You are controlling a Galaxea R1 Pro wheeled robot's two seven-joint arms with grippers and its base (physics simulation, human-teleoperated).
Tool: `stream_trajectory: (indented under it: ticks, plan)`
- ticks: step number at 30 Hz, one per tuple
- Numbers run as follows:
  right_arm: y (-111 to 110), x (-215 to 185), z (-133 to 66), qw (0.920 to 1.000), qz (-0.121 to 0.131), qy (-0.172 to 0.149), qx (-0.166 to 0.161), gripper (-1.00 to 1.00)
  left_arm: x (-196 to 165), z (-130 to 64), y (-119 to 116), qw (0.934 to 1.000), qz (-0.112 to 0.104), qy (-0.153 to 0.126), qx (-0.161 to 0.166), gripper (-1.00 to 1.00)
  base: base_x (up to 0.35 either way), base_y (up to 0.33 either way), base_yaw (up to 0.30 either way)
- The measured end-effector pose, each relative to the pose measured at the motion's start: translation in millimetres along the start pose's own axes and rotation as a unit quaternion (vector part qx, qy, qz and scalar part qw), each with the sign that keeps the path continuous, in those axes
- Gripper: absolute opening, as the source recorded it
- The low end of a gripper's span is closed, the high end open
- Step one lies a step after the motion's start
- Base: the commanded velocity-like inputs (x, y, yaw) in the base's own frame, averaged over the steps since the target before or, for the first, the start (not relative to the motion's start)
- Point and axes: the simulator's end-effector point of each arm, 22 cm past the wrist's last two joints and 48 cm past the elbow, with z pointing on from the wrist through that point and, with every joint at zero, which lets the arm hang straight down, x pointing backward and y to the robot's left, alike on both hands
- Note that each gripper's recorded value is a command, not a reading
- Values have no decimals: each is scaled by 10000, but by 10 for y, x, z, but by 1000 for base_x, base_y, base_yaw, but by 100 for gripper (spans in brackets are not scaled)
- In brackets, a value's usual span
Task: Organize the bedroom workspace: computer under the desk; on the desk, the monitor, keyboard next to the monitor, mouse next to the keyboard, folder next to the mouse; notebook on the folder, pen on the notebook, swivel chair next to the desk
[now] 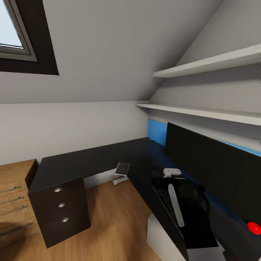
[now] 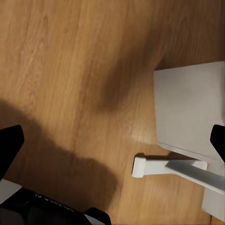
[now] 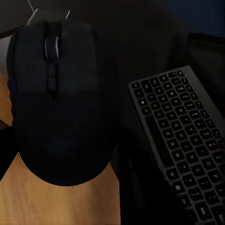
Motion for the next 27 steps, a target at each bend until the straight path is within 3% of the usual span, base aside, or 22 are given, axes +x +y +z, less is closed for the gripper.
stream_trajectory:
  ticks: [15, 27]
  plan:
    - [44, -45, -63, 9999, -41, 161, -16, -100, -47, -175, -106, 10000, 0, 1, 6, 100, 259, 208, -66]
    - [59, 35, -58, 9991, -47, 430, -20, -100, -58, -306, -160, 10000, -9, 27, -12, 100, 209, 268, -262]
